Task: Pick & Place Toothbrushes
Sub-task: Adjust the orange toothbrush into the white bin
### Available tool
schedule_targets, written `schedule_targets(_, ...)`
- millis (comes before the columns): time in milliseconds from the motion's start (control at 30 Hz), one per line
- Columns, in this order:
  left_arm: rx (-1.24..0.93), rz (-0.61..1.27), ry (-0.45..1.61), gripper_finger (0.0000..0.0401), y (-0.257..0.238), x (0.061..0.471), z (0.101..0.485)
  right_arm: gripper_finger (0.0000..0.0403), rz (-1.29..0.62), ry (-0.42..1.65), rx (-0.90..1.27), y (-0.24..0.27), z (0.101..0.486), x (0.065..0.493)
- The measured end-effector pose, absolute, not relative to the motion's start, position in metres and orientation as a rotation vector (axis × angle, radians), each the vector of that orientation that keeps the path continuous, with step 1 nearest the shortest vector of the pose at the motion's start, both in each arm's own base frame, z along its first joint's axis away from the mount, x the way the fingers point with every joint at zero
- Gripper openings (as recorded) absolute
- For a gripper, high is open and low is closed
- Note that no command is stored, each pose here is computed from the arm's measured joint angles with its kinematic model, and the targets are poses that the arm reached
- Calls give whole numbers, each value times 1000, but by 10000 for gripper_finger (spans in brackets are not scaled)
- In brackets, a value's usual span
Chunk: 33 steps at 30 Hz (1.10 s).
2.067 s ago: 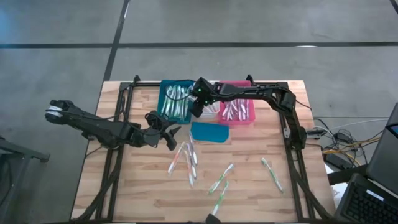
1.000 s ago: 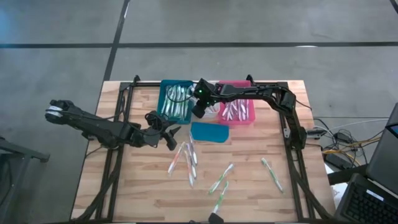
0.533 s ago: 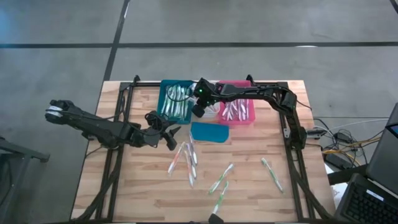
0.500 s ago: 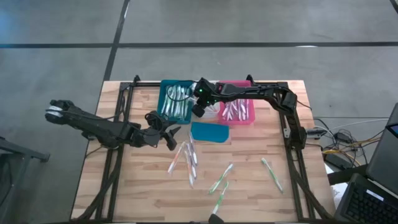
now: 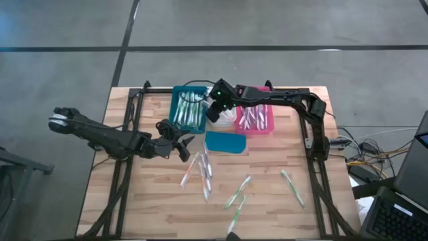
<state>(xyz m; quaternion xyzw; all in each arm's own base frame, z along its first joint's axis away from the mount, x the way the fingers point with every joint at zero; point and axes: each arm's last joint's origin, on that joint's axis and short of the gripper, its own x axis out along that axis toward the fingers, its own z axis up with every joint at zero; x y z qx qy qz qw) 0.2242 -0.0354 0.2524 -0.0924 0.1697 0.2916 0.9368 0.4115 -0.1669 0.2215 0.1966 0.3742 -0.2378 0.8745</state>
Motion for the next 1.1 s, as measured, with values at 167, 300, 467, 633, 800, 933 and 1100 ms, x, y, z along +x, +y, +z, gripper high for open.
schedule_targets(167,-189,596,347,152,-35,224,252,11,-562,764,477,-171,221,409)
schedule_targets(300,-189,596,347,152,-35,224,252,11,-653,759,498,-180,220,404)
schedule_targets(467,-189,596,348,152,-35,224,252,11,-722,776,532,-189,217,397)
schedule_targets(633,-189,596,348,152,-35,224,252,11,-761,787,576,-196,214,391)
schedule_targets(800,-190,596,348,152,-35,224,252,11,-779,788,594,-200,212,387)
schedule_targets(933,-191,596,348,152,-35,224,252,11,-803,787,623,-205,208,383)
schedule_targets(1100,-191,596,347,152,-35,224,252,12,-817,798,640,-207,202,379)
